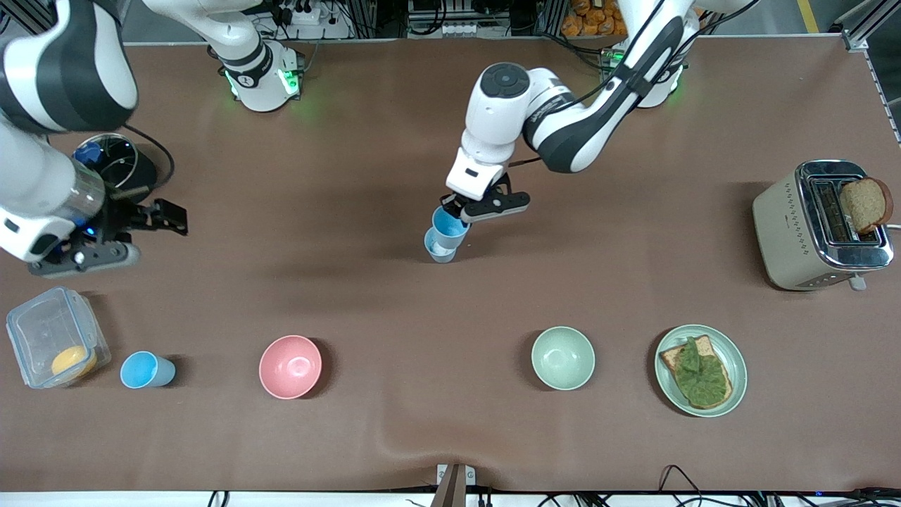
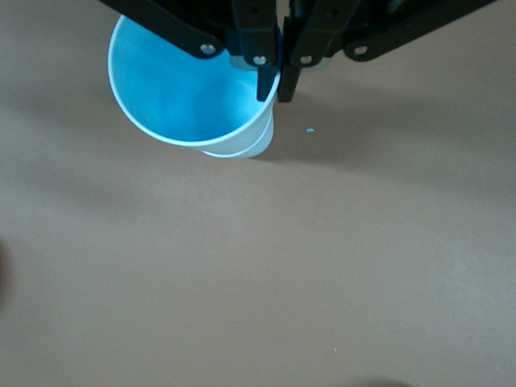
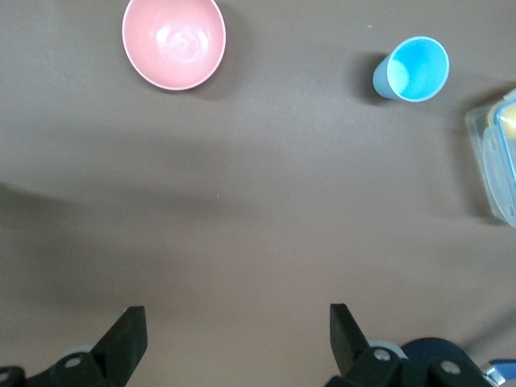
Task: Stack blue cups with both arms
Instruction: 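Lower the held blue cup into the tissue cup and open the left gripper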
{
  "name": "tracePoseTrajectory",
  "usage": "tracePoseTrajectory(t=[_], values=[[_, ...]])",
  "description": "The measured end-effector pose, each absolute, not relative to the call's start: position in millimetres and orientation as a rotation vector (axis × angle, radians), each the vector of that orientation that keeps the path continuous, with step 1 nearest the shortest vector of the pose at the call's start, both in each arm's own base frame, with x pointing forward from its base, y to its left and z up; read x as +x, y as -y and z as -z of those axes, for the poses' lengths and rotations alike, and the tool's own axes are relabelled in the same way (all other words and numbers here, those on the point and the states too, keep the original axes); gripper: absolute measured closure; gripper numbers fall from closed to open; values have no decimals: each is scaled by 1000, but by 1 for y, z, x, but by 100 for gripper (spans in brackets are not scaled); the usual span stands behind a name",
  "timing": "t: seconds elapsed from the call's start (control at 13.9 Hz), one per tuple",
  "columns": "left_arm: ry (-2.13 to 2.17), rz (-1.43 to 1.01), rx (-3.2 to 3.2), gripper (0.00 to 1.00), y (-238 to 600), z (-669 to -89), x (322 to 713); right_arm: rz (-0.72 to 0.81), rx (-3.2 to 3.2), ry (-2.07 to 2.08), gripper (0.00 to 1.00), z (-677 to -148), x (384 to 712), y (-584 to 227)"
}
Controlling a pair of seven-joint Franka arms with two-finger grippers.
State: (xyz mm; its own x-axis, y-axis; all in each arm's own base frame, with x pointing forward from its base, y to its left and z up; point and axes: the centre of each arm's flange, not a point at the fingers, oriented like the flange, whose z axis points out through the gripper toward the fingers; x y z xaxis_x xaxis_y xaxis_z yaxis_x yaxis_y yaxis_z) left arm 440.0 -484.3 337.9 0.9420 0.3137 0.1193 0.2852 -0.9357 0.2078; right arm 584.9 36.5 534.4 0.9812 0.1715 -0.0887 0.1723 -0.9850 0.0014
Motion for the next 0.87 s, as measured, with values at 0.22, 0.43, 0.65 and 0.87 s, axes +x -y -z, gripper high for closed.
tracePoseTrajectory(t=[0.22,0.43,0.65,0.87], values=[[-439,-216,2915,96,492,-338,437,120,3122,-292,0,-546,571,-13],[-432,-197,2922,96,498,-329,437,124,3126,-293,0,-555,563,10],[-446,-177,2929,96,503,-313,440,124,3127,-297,0,-564,556,9],[-491,-179,2930,91,504,-303,440,123,3126,-295,0,-556,557,5]])
